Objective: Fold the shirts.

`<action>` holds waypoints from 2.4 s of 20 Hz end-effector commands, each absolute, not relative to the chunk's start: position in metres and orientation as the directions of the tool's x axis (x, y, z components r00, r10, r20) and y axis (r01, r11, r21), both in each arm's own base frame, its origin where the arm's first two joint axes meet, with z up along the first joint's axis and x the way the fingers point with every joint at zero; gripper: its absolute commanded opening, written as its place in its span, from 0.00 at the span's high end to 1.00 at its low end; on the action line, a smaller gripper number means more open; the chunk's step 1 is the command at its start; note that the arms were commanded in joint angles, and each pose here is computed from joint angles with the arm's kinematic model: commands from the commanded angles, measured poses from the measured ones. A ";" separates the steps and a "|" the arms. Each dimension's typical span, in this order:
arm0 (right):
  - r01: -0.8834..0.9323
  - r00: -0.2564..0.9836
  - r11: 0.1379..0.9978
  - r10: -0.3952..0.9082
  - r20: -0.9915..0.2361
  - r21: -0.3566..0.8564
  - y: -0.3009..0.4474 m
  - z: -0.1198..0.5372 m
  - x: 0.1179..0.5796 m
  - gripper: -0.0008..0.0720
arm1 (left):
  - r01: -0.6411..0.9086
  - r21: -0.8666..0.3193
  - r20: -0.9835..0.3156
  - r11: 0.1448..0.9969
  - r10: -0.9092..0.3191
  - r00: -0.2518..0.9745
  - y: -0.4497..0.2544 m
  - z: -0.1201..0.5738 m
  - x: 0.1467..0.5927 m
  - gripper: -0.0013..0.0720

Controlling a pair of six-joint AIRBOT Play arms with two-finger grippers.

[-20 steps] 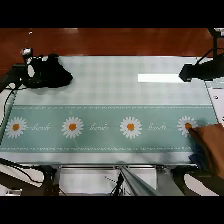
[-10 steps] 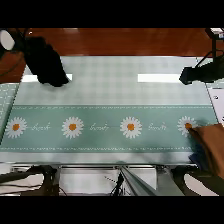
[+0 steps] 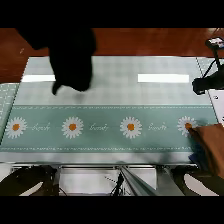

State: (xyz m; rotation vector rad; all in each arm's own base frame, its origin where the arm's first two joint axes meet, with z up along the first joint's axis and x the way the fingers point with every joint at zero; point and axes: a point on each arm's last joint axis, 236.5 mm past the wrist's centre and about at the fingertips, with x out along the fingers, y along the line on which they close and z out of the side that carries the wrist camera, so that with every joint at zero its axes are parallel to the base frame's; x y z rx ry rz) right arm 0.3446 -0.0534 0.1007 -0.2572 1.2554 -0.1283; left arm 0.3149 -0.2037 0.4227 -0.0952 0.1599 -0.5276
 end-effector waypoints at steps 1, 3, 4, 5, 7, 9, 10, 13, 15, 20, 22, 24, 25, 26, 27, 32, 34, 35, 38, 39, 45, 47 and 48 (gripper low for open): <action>-0.042 0.273 0.955 -0.271 -0.923 -0.293 -0.062 0.100 0.336 0.19 | 0.655 -0.159 -0.135 0.739 -0.673 0.727 -0.252 0.425 0.254 0.95; -0.043 0.254 0.957 -0.269 -0.929 -0.288 -0.061 0.099 0.331 0.19 | 0.693 -0.150 -0.227 0.705 -0.707 0.670 -0.286 0.391 0.249 0.95; -0.043 0.247 0.958 -0.265 -0.932 -0.284 -0.060 0.098 0.330 0.19 | 0.707 -0.144 -0.280 0.692 -0.714 0.642 -0.304 0.368 0.249 0.95; -0.044 0.245 0.959 -0.262 -0.933 -0.281 -0.059 0.098 0.329 0.19 | 0.715 -0.135 -0.336 0.686 -0.710 0.618 -0.321 0.343 0.252 0.95; -0.044 0.246 0.959 -0.262 -0.933 -0.281 -0.059 0.098 0.330 0.19 | 0.723 -0.116 -0.451 0.681 -0.685 0.573 -0.351 0.287 0.260 0.95; -0.044 0.250 0.959 -0.262 -0.932 -0.281 -0.059 0.098 0.331 0.19 | 0.730 -0.149 -0.550 0.667 -0.669 0.499 -0.382 0.235 0.263 0.95; -0.044 0.253 0.959 -0.262 -0.931 -0.282 -0.060 0.099 0.331 0.19 | 0.731 -0.195 -0.574 0.653 -0.681 0.454 -0.401 0.215 0.262 0.95; -0.044 0.272 0.958 -0.263 -0.926 -0.285 -0.060 0.100 0.336 0.19 | 0.722 -0.366 -0.560 0.587 -0.759 0.333 -0.463 0.169 0.260 0.95; -0.043 0.286 0.957 -0.265 -0.921 -0.288 -0.060 0.101 0.339 0.19 | 0.727 -0.398 -0.554 0.559 -0.778 0.296 -0.489 0.141 0.263 0.95; -0.043 0.314 0.951 -0.279 -0.907 -0.307 -0.064 0.104 0.346 0.19 | 0.706 -0.361 -0.614 0.609 -0.725 0.312 -0.462 0.129 0.295 0.05; -0.043 0.319 0.950 -0.279 -0.906 -0.308 -0.064 0.105 0.347 0.19 | 0.659 -0.307 -0.717 0.686 -0.622 0.314 -0.403 0.132 0.318 0.05; -0.043 0.319 0.950 -0.279 -0.906 -0.308 -0.064 0.105 0.347 0.19 | 0.634 -0.236 -0.815 0.736 -0.505 0.283 -0.332 0.129 0.329 0.06; -0.042 0.323 0.950 -0.279 -0.904 -0.309 -0.064 0.105 0.348 0.19 | 0.608 -0.222 -0.854 0.762 -0.454 0.256 -0.299 0.127 0.330 0.06; -0.035 0.327 0.952 -0.277 -0.903 -0.305 -0.065 0.105 0.349 0.19 | 0.571 -0.217 -0.884 0.792 -0.407 0.228 -0.268 0.123 0.329 0.06; -0.024 0.328 0.954 -0.275 -0.904 -0.299 -0.068 0.105 0.349 0.19 | 0.529 -0.221 -0.902 0.820 -0.378 0.207 -0.243 0.119 0.327 0.06; 0.102 0.351 0.987 -0.149 -0.924 -0.120 -0.082 0.100 0.351 0.19 | 0.379 -0.442 -0.879 0.813 -0.477 0.000 -0.213 0.052 0.251 0.06; 0.132 0.392 0.991 -0.071 -0.917 -0.020 -0.080 0.102 0.357 0.16 | 0.290 -0.568 -0.820 0.770 -0.560 -0.120 -0.228 0.018 0.208 0.06; 0.138 0.407 0.990 -0.039 -0.912 0.019 -0.078 0.103 0.359 0.15 | 0.256 -0.623 -0.782 0.739 -0.599 -0.172 -0.237 0.006 0.191 0.06; 0.138 0.420 0.989 -0.004 -0.907 0.060 -0.076 0.104 0.361 0.15 | 0.172 -0.701 -0.713 0.692 -0.684 -0.154 -0.256 -0.020 0.182 0.06; 0.129 0.423 0.989 0.007 -0.906 0.068 -0.073 0.104 0.361 0.15 | 0.157 -0.705 -0.709 0.692 -0.691 -0.141 -0.259 -0.026 0.183 0.06; 0.098 0.424 0.992 0.031 -0.905 0.080 -0.068 0.104 0.362 0.15 | 0.104 -0.767 -0.639 0.633 -0.738 -0.216 -0.300 -0.052 0.171 0.06; 0.093 0.415 0.993 0.034 -0.909 0.079 -0.067 0.103 0.360 0.15 | 0.093 -0.788 -0.609 0.608 -0.750 -0.257 -0.315 -0.065 0.162 0.06; 0.089 0.411 0.993 0.035 -0.911 0.078 -0.067 0.103 0.359 0.15 | 0.072 -0.791 -0.601 0.607 -0.751 -0.273 -0.321 -0.072 0.159 0.06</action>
